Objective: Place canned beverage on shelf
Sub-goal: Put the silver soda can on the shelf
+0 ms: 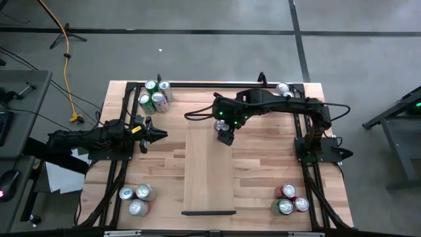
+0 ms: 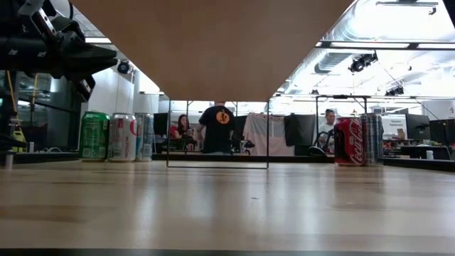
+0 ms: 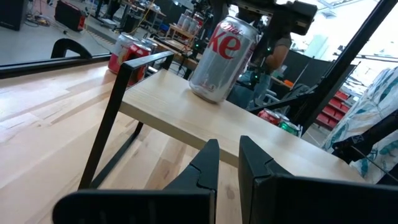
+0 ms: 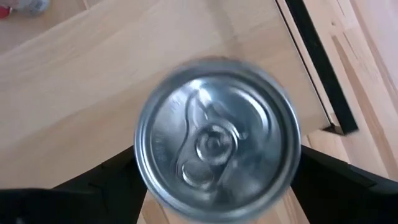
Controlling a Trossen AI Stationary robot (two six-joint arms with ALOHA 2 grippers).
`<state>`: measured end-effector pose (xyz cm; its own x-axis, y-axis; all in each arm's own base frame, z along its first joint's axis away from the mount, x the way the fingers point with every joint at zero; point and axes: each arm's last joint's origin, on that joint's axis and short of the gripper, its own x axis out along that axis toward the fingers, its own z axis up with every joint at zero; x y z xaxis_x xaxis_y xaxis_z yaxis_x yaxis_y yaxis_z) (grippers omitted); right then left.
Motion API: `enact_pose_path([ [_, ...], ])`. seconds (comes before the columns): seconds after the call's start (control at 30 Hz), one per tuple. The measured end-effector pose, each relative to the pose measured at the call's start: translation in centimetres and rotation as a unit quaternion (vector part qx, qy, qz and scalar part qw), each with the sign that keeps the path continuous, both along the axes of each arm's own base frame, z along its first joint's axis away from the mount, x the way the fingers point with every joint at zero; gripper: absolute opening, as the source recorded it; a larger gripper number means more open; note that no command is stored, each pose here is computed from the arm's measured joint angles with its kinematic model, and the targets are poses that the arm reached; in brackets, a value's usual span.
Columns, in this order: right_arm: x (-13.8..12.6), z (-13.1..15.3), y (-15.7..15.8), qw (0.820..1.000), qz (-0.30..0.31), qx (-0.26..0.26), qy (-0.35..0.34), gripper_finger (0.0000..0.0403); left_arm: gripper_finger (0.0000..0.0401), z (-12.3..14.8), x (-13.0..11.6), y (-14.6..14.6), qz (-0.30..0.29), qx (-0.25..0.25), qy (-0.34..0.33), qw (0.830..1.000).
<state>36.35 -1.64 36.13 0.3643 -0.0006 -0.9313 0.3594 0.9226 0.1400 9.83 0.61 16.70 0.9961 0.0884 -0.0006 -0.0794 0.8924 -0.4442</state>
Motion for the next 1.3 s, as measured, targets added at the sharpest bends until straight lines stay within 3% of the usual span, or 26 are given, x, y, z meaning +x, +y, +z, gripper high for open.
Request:
enact_pose_path([
  [0.27, -1.0, 0.3, -0.6, 1.000, 0.005, -0.004, 0.022, 0.0334, 0.0001, 0.0, 0.0, 0.0, 0.000, 0.000, 0.000, 1.000],
  [0.57, -2.7, 2.4, -1.3, 1.000, -0.003, -0.017, -0.008, 0.0334, 0.0001, 0.0, 0.0, 0.0, 0.000, 0.000, 0.000, 1.000],
  [0.87, -5.9, 4.2, -1.1, 0.999, -0.016, -0.048, 0.017, 0.0334, 0.0001, 0.0, 0.0, 0.0, 0.000, 0.000, 0.000, 1.000],
  [1.17, -8.3, 5.8, 0.2, 0.998, -0.019, -0.060, 0.008, 0.0334, 0.0001, 0.0, 0.0, 0.0, 0.000, 0.000, 0.000, 1.000],
  [1.3, -9.1, 4.8, 1.2, 0.996, -0.026, -0.087, 0.012, 0.0334, 0.0001, 0.0, 0.0, 0.0, 0.000, 0.000, 0.000, 1.000],
])
